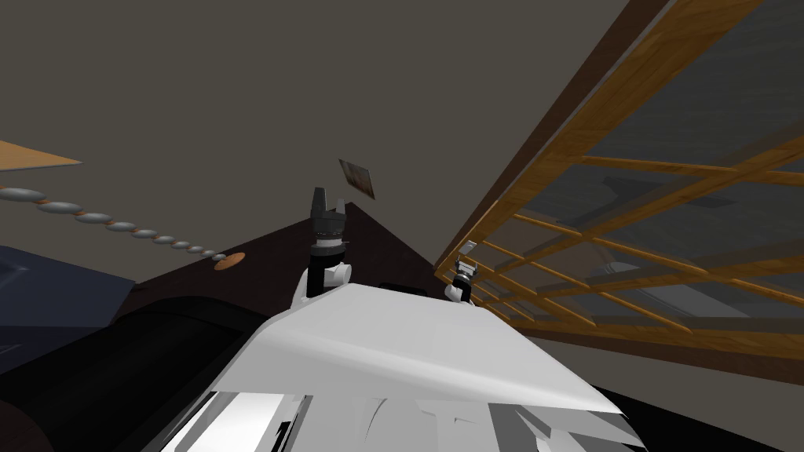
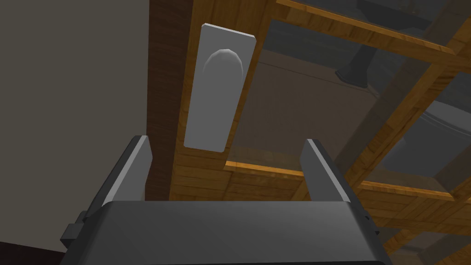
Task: Pull the door open
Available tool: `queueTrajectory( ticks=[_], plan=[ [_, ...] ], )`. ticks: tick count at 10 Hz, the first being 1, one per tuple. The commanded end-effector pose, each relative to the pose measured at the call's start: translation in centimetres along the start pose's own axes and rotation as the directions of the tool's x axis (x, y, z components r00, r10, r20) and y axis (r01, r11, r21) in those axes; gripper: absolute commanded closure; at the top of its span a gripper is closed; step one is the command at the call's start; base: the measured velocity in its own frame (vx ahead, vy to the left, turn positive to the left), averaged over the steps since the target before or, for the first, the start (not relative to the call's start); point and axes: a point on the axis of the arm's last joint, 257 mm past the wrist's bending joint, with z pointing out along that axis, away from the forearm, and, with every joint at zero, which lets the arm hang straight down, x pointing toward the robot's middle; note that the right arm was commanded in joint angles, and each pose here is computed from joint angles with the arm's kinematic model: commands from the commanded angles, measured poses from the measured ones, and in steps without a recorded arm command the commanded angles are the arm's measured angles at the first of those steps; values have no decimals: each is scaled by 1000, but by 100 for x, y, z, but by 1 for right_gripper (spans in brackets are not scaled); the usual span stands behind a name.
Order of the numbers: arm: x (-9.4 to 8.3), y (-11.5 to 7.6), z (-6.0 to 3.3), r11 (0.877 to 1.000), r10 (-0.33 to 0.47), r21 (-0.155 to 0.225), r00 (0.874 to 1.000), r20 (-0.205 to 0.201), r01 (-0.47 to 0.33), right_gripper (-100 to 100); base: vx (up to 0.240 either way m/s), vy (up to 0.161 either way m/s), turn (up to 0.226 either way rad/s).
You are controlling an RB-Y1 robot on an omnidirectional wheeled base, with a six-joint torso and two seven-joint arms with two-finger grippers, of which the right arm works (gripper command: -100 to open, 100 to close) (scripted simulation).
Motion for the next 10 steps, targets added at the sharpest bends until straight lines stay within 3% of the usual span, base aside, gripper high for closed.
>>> queueTrajectory(
  ticks=[1, 6, 7, 10],
  plan=[
    [14, -62, 10, 998, 60, 0, 998, 2, -60, -100, -62, -2, 7],
    [46, -182, 32, 984, 177, -1, 984, 5, -177, -100, -52, -2, 6],
    [45, -170, 28, 987, 162, -2, 987, 4, -162, -100, -20, -2, 1],
    [-41, 180, 38, 986, 166, -18, 986, 5, -166, -100, 166, 1, 49]
  ],
)
